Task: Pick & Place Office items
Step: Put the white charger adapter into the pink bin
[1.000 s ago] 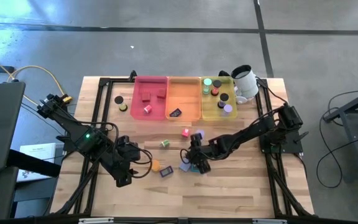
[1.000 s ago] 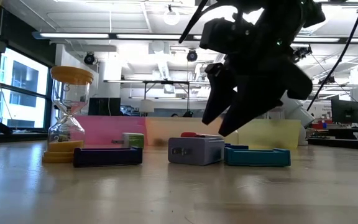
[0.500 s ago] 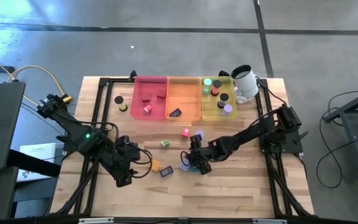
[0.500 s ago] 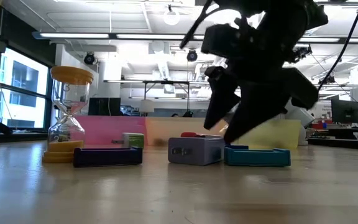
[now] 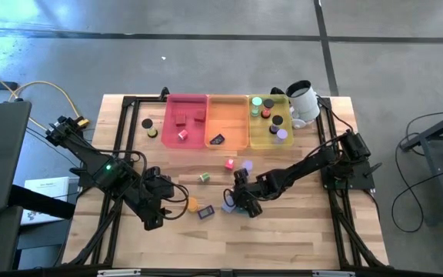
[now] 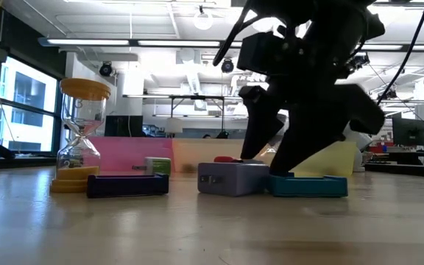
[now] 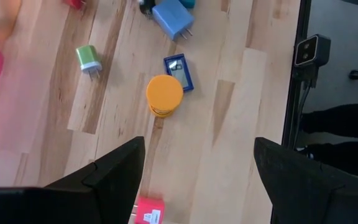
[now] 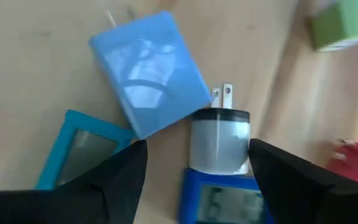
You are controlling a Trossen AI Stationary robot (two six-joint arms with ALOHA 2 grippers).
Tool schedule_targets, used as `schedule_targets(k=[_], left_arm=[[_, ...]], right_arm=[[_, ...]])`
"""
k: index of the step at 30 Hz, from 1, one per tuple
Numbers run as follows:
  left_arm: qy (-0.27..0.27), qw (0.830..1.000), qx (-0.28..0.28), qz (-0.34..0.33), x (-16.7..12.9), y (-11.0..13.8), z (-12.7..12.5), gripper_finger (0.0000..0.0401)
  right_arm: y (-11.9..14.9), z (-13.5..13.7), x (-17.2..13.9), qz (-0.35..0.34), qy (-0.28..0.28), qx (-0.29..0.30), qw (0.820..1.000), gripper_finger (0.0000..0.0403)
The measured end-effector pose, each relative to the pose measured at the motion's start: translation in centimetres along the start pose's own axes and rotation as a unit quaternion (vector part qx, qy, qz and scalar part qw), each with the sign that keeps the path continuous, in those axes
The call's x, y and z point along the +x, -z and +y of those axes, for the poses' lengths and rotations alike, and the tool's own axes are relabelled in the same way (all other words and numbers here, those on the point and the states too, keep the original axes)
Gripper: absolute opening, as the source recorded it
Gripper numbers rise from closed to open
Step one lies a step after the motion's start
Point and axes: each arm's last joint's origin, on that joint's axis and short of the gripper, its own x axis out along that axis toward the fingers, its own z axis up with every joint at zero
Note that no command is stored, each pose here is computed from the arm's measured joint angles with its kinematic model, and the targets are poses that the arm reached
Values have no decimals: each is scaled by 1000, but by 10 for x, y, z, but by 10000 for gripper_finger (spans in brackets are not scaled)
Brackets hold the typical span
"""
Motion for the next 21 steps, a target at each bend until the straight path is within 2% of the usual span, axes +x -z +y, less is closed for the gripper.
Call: schedule_targets(k=[3,21], left_arm=[[0,1000,1,0,0,0,0,293],[1,1000,0,-5,-1,0,0,293]], right_arm=[[-1,1,0,-11,-27,1,1000,270],[-2,1,0,-15,-28,7,999,270]])
